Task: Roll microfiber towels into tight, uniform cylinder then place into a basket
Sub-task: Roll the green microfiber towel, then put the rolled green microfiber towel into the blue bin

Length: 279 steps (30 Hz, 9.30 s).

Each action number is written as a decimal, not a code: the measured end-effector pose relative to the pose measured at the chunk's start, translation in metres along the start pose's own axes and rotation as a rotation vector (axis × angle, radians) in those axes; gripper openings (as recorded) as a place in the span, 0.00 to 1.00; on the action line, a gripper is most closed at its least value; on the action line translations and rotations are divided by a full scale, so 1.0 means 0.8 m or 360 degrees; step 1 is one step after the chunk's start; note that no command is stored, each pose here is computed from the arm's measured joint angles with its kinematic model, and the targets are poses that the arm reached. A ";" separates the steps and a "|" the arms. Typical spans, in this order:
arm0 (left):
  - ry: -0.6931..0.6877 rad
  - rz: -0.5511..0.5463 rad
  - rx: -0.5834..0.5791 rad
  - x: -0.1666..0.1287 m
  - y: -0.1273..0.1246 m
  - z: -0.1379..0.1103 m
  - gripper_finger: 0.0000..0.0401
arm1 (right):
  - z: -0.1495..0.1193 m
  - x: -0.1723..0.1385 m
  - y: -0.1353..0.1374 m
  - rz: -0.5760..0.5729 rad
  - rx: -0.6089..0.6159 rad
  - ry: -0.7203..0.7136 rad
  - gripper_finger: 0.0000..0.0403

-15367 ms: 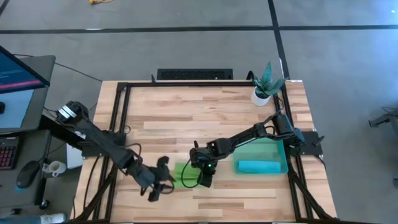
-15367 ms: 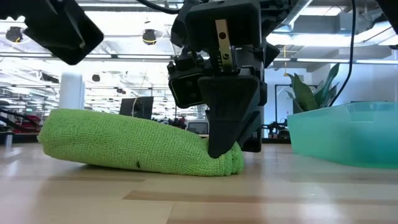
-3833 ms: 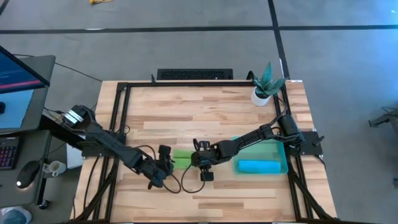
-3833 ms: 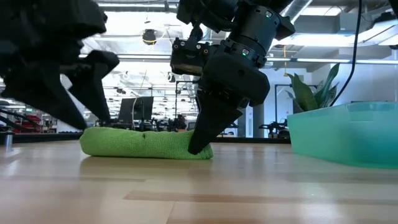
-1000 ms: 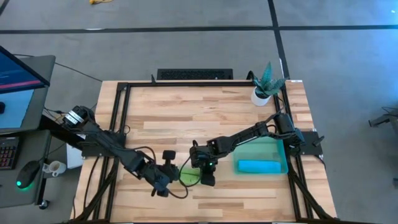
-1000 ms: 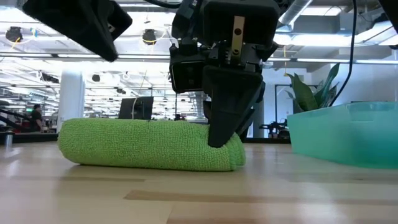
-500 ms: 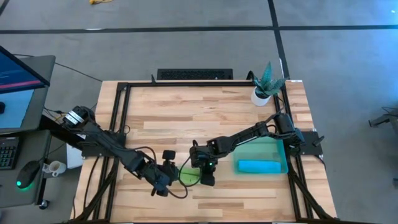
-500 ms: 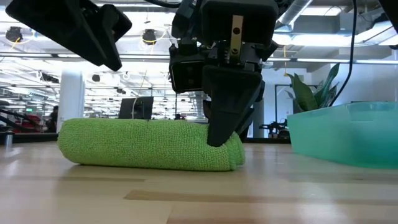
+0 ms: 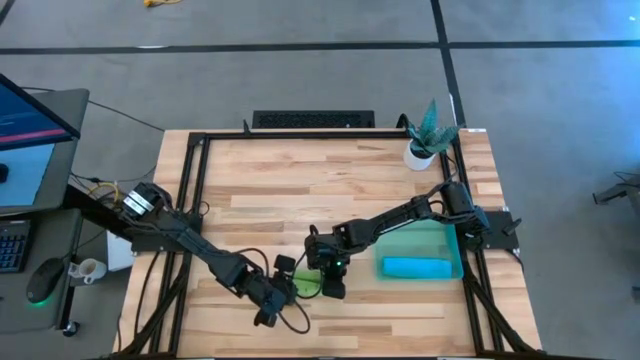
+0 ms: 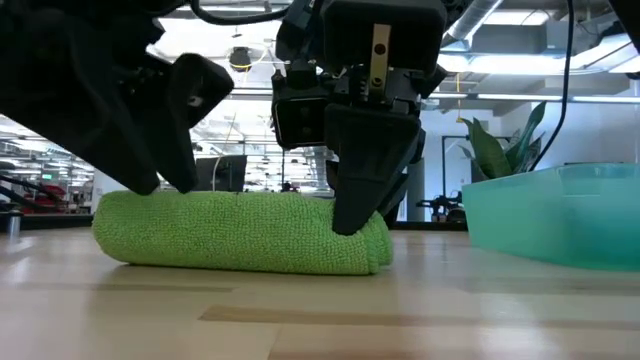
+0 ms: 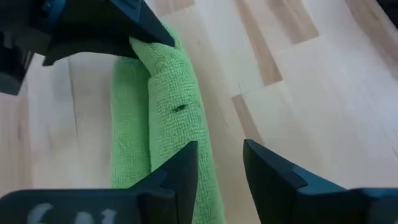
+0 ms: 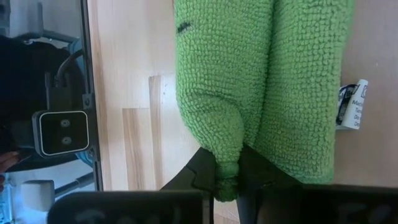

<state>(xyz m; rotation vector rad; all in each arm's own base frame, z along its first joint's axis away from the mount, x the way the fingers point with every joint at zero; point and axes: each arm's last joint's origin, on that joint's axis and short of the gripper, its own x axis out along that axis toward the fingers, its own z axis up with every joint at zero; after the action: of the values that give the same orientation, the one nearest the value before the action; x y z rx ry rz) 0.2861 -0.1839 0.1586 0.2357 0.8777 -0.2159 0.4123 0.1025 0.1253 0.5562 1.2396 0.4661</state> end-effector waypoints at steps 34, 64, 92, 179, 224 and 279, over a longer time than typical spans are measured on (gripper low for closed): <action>0.0308 -0.0261 -0.0517 0.022 0.052 -0.038 0.09 | -0.003 0.005 0.008 0.0023 0.0156 0.0024 0.12; 0.0457 -0.0538 -0.1097 0.022 0.069 -0.023 0.03 | -0.016 0.052 -0.004 0.0065 0.0407 0.0160 0.12; 0.0386 -0.0516 -0.0804 -0.008 0.068 -0.017 0.31 | -0.018 0.057 0.006 -0.0083 0.0391 0.0069 0.12; -0.0028 -0.0220 -0.0752 0.025 -0.012 -0.046 0.20 | -0.023 -0.040 0.049 -0.0635 -0.0122 -0.0135 0.38; -0.0035 -0.0187 -0.0797 0.026 -0.011 -0.046 0.20 | -0.049 0.059 0.091 -0.0751 -0.1266 -0.0454 0.63; 0.0038 0.0214 -0.0524 -0.018 -0.030 -0.022 0.53 | -0.042 0.063 0.046 -0.0863 -0.0838 -0.0376 0.27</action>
<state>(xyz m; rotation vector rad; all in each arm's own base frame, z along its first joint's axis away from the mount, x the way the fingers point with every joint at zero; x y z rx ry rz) 0.2575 -0.2001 0.1560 -0.0103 0.9031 0.0580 0.3918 0.1666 0.1032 -0.1737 0.9367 0.2381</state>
